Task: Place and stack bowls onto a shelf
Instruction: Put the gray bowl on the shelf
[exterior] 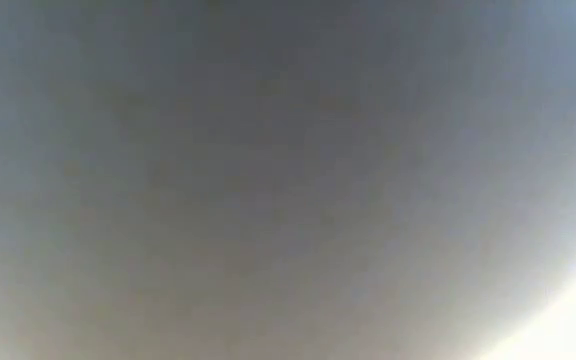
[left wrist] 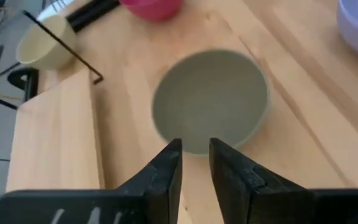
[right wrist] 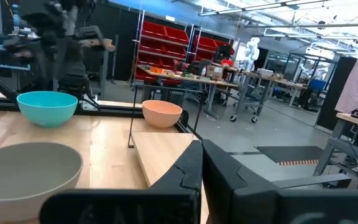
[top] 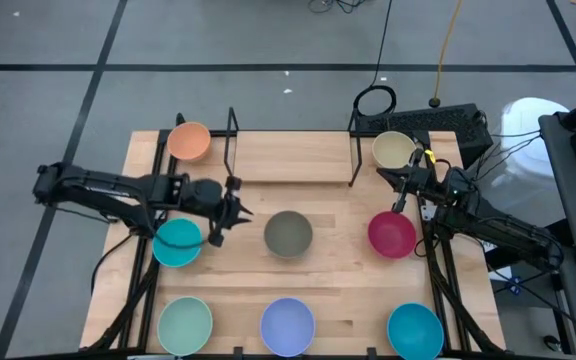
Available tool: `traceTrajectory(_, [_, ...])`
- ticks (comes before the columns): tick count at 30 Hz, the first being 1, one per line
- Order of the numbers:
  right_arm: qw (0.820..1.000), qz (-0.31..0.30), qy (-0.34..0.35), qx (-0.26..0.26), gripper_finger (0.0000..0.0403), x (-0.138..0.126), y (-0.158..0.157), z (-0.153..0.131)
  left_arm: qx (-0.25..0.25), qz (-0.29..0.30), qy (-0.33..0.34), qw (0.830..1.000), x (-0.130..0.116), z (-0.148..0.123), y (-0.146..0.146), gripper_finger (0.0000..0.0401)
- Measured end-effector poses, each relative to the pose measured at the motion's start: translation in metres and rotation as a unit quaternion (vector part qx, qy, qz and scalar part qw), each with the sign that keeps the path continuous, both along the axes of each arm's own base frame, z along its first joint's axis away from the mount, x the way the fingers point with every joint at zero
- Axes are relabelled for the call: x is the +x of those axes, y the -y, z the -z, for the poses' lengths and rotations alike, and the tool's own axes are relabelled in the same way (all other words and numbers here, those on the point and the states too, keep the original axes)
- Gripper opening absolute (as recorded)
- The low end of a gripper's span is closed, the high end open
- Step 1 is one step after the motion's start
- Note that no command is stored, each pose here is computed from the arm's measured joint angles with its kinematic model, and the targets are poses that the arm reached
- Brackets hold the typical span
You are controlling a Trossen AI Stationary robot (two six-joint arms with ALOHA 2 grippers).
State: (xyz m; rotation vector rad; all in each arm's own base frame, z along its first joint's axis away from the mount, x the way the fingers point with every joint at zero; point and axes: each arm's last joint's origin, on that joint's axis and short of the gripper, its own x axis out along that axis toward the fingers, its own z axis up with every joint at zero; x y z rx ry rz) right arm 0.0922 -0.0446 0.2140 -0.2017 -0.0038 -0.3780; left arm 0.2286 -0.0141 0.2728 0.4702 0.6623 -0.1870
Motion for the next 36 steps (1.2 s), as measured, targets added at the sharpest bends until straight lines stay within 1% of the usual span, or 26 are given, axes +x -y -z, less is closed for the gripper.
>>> traceTrajectory(2, [1.0, 0.0, 0.0, 0.0, 0.0, 0.0, 0.0, 0.0, -0.003, -0.008, -0.019, 1.0, 0.005, 0.007, 0.007, 0.0088])
traceTrajectory(6, [1.0, -0.002, 0.004, 0.01, 0.0, 0.0, 0.0, 0.0, -0.04, -0.03, -0.046, 0.998, 0.017, 0.023, 0.018, 0.0088])
traceTrajectory(10, [1.0, -0.002, 0.006, 0.014, 0.0, 0.0, 0.0, 0.0, -0.067, -0.033, -0.034, 0.997, 0.031, 0.031, 0.03, 0.0088])
traceTrajectory(13, [1.0, -0.003, 0.006, 0.014, 0.0, 0.0, 0.0, 0.0, -0.071, -0.027, -0.04, 0.996, 0.036, 0.038, 0.037, 0.0088])
traceTrajectory(17, [1.0, -0.002, 0.006, 0.014, 0.0, 0.0, 0.0, 0.0, -0.041, 0.002, -0.057, 0.998, 0.039, 0.047, 0.043, 0.0088])
traceTrajectory(20, [1.0, -0.003, 0.005, 0.014, 0.0, 0.0, 0.0, 0.0, -0.006, 0.028, -0.067, 0.997, 0.041, 0.053, 0.046, 0.0088])
traceTrajectory(24, [1.0, -0.003, 0.005, 0.013, 0.0, 0.0, 0.0, 0.0, 0.045, 0.062, -0.09, 0.993, 0.044, 0.065, 0.049, 0.0088])
traceTrajectory(28, [1.0, -0.003, 0.005, 0.013, 0.0, 0.0, 0.0, 0.0, 0.072, 0.079, -0.106, 0.989, 0.047, 0.073, 0.049, 0.0088])
traceTrajectory(32, [1.0, -0.003, 0.005, 0.013, 0.0, 0.0, 0.0, 0.0, 0.115, 0.084, -0.094, 0.985, 0.05, 0.073, 0.048, 0.0088])
traceTrajectory(34, [1.0, -0.003, 0.005, 0.013, 0.0, 0.0, 0.0, 0.0, 0.141, 0.086, -0.09, 0.982, 0.052, 0.069, 0.048, 0.0088])
traceTrajectory(36, [1.0, -0.003, 0.005, 0.013, 0.0, 0.0, 0.0, 0.0, 0.157, 0.094, -0.085, 0.98, 0.054, 0.064, 0.048, 0.0088])
